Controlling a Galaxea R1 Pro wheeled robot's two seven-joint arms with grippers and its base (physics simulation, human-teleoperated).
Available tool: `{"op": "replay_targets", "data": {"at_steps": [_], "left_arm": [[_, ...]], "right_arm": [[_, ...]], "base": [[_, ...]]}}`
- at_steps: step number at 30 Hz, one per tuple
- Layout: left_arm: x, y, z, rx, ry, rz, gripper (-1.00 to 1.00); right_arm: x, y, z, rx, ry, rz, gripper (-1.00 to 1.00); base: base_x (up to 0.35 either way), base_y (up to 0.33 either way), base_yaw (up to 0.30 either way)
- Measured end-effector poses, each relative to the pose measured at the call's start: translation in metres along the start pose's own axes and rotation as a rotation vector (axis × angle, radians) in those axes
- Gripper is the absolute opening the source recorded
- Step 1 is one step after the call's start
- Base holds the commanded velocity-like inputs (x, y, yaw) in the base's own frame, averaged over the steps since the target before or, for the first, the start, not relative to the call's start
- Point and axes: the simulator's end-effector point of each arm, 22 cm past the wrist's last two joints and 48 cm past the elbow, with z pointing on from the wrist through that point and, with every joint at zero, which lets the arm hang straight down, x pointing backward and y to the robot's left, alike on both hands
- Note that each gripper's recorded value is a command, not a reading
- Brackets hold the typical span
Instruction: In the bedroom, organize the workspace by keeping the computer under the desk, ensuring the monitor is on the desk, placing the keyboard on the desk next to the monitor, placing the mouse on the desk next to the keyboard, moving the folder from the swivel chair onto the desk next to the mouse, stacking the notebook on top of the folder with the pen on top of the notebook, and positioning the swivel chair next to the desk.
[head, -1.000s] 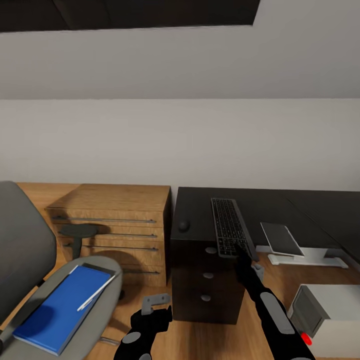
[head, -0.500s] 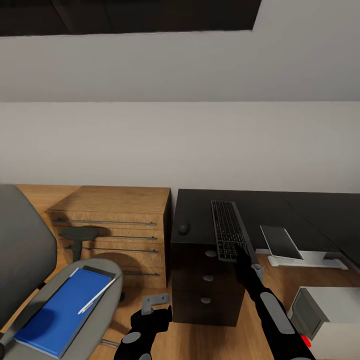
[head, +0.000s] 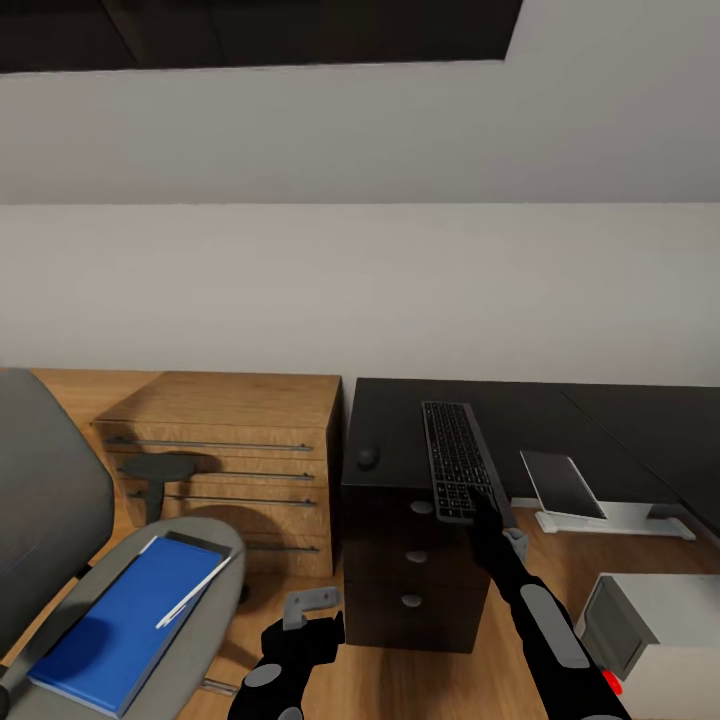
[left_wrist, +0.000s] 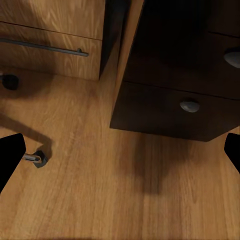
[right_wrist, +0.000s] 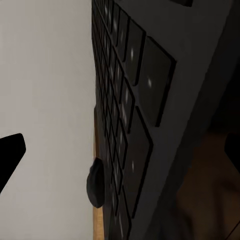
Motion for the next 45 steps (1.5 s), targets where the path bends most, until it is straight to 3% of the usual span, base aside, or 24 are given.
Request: {"op": "replay_targets", "data": {"at_steps": [3, 4, 11, 28, 45], "left_arm": [[0.000, 0.000, 0.000, 0.000, 0.000, 0.000, 1.00], [0.000, 0.000, 0.000, 0.000, 0.000, 0.000, 1.00], [0.000, 0.000, 0.000, 0.000, 0.000, 0.000, 1.00], [-0.027, -0.006, -0.019, -0.002, 0.001, 0.002, 1.00], [-0.032, -0.004, -0.030, -0.028, 0.042, 0.023, 1.00]], "right_arm": [[0.000, 0.000, 0.000, 0.000, 0.000, 0.000, 1.00], [0.000, 0.000, 0.000, 0.000, 0.000, 0.000, -1.00], [0.000, 0.000, 0.000, -0.001, -0.001, -0.001, -1.00], [-0.004, 0.037, 0.000, -0.009, -0.004, -0.005, -1.00], [-0.012, 0.101, 0.000, -0.074, -0.017, -0.014, -1.00]], "base": [[0.000, 0.000, 0.000], [0.000, 0.000, 0.000], [0.000, 0.000, 0.000], [0.000, 0.000, 0.000], [0.000, 0.000, 0.000]]}}
